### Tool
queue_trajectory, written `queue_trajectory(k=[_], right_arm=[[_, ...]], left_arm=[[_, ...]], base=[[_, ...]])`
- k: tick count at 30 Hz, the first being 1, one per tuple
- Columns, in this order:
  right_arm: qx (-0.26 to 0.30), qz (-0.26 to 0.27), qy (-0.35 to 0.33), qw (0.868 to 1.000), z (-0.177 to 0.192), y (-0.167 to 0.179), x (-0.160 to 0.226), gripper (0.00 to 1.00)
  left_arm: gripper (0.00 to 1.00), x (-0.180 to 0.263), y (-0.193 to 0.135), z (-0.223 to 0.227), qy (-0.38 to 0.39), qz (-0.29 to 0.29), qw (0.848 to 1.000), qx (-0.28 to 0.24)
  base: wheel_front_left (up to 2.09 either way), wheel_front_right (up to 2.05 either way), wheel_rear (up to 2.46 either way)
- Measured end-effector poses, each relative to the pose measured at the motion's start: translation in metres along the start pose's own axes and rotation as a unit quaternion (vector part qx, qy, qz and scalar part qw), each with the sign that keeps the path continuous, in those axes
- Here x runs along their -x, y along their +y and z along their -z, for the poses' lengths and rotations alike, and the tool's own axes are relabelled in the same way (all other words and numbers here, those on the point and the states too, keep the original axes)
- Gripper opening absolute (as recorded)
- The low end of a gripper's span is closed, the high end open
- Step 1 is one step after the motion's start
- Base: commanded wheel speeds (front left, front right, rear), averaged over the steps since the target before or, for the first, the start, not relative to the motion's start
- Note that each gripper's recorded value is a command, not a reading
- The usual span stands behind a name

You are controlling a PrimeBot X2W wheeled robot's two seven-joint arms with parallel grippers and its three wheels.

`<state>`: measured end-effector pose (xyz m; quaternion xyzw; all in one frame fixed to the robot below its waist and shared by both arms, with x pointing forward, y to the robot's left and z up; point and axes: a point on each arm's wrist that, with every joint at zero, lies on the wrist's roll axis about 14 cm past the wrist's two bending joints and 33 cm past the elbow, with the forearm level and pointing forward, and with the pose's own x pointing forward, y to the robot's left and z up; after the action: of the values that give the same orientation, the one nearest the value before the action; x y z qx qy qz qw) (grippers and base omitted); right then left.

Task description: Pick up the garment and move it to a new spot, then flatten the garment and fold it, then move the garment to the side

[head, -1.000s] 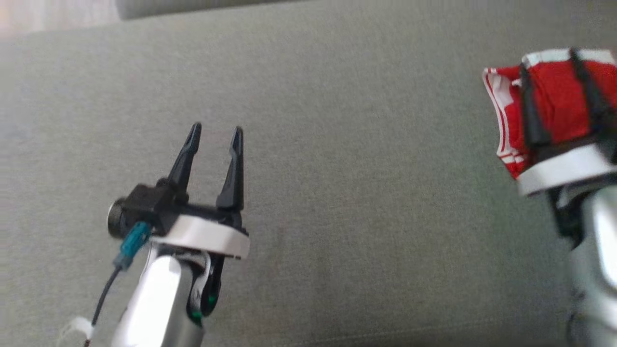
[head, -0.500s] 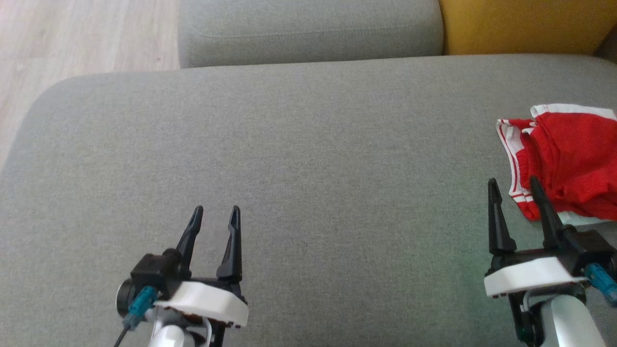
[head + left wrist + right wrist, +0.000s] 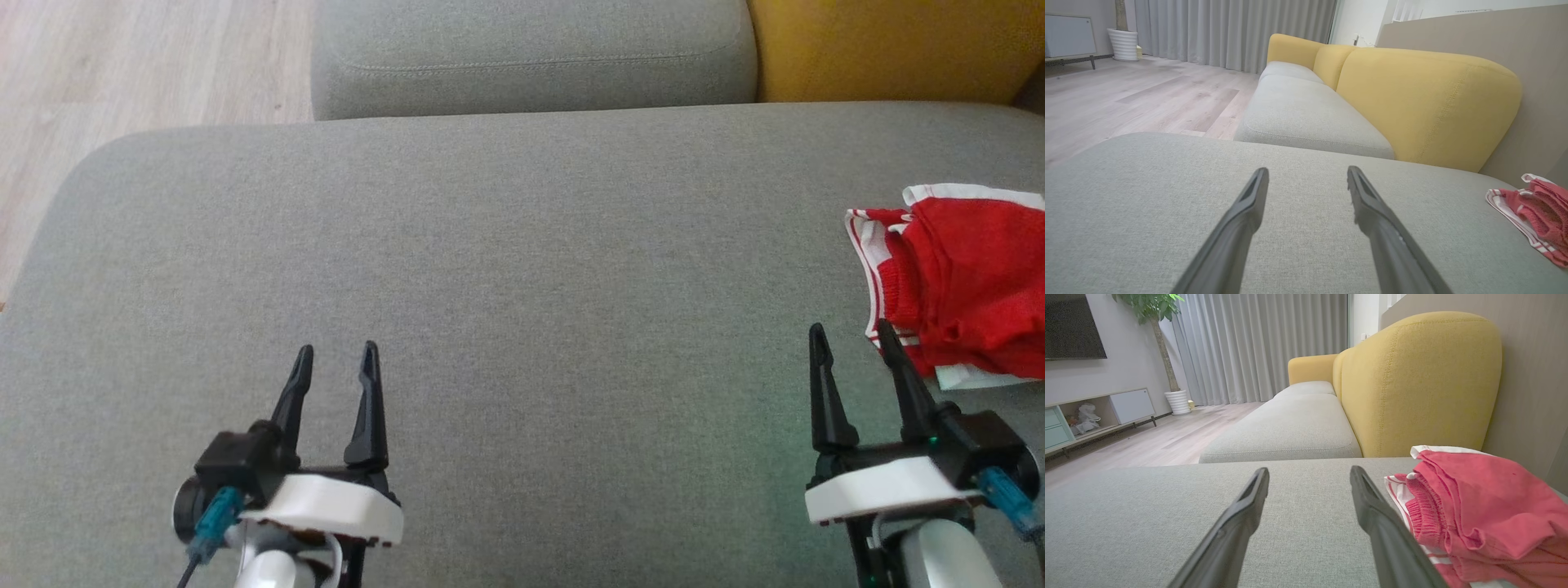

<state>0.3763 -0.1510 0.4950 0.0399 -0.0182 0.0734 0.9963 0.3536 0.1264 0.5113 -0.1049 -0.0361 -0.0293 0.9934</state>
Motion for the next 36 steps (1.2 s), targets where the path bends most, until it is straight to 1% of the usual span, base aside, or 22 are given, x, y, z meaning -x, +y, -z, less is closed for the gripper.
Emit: queue_trajectory(k=[5, 11, 15, 18, 23, 24, 30, 36], right_arm=[[-0.002, 0.002, -0.009, 1.0, -0.005, -0.001, 0.0, 1.0], [-0.001, 0.002, -0.023, 1.0, -0.014, -0.001, -0.001, 1.0], [0.0, 0.002, -0.03, 1.0, -0.018, -0.001, -0.001, 1.0], [0.0, 0.002, -0.034, 0.999, -0.021, -0.001, -0.001, 1.0], [0.0, 0.001, -0.038, 0.999, -0.023, -0.001, -0.001, 1.0], [-0.001, 0.003, -0.03, 1.0, -0.019, -0.002, 0.0, 0.0], [-0.013, 0.013, 0.028, 0.999, 0.018, -0.005, 0.017, 0.0], [-0.049, 0.024, 0.028, 0.998, 0.018, -0.008, 0.018, 0.0]], left_arm=[[1.0, 0.001, 0.0, 0.012, 0.02, 0.004, 1.0, 0.011], [1.0, 0.0, 0.005, 0.012, 0.021, 0.0, 0.999, 0.038], [1.0, -0.001, 0.007, 0.01, 0.017, -0.002, 0.999, 0.042], [1.0, -0.004, 0.011, -0.001, 0.0, -0.006, 0.999, 0.039], [1.0, -0.005, 0.011, -0.007, -0.01, -0.006, 0.999, 0.052], [0.0, -0.004, 0.01, -0.002, -0.002, -0.007, 0.999, 0.052], [0.0, 0.016, 0.018, 0.036, 0.06, -0.025, 0.996, 0.054], [0.0, 0.017, 0.021, 0.039, 0.069, -0.034, 0.993, 0.085]], base=[[0.0, 0.0, 0.0], [0.0, 0.0, 0.0], [0.0, 0.0, 0.0], [0.0, 0.0, 0.0], [0.0, 0.0, 0.0], [0.0, 0.0, 0.0], [0.0, 0.0, 0.0], [0.0, 0.0, 0.0]])
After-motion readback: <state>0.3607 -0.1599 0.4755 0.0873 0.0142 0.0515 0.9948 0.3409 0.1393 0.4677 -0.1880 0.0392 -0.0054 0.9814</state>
